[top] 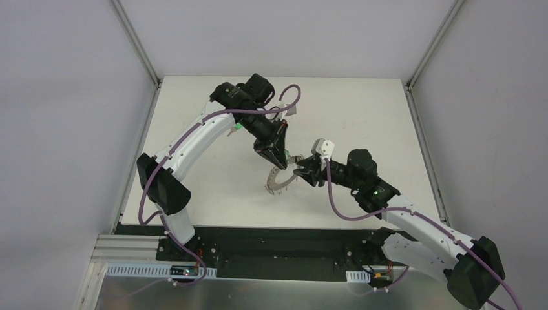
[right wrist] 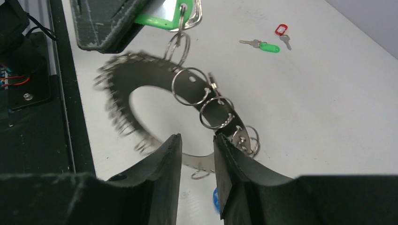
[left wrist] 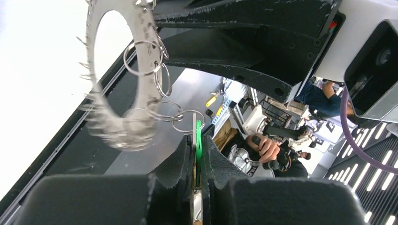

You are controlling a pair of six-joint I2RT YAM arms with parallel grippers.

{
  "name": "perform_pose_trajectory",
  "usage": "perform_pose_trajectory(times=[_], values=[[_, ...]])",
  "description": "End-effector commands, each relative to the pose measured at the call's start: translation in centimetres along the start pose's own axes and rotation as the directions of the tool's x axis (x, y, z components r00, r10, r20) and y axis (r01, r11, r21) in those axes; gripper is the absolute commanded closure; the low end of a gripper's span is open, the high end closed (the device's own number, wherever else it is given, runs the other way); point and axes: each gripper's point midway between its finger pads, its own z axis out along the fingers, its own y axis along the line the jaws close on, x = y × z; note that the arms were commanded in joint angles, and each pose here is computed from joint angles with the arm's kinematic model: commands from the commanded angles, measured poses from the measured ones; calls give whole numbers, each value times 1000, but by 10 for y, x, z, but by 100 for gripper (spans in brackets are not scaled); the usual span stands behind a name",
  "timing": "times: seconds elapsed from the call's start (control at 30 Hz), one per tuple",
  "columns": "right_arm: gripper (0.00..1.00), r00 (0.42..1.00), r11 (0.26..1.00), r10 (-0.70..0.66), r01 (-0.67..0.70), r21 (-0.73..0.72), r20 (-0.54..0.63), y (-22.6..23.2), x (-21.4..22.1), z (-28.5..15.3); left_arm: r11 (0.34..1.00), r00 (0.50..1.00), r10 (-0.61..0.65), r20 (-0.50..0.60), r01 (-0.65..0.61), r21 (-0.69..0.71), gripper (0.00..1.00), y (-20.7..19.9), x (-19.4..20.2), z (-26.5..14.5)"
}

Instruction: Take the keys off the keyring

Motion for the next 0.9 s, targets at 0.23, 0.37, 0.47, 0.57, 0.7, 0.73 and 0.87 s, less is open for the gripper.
perform_pose_trajectory(times=[0.23, 0.37, 0.47, 0.57, 0.7, 0.73, 0.87], values=[[57, 983, 989, -123, 133, -65, 139, 10, -53, -11, 991, 999, 36, -22, -33, 128, 100, -25, 13, -10], [57, 973, 981, -152, 169, -90, 176, 16, -65, -14, 990, 999, 33, -31, -29, 138, 100, -25, 14, -9], [57, 967, 978, -162, 183, -96, 198, 18, -74, -16, 989, 999, 34, -34, -29, 146, 100, -26, 15, -8], [58, 963, 978, -173, 193, -79, 205, 14, -80, -15, 988, 999, 37, -34, -32, 149, 100, -26, 15, -8], [58, 961, 976, -183, 203, -79, 209, 12, -85, -12, 988, 999, 34, -37, -28, 153, 100, -26, 14, -7], [59, 960, 976, -181, 202, -82, 212, 12, -87, -11, 987, 999, 36, -36, -30, 155, 100, -27, 13, -8], [60, 963, 976, -161, 188, -112, 214, 14, -90, -7, 986, 999, 35, -37, -28, 166, 100, -29, 13, -8]])
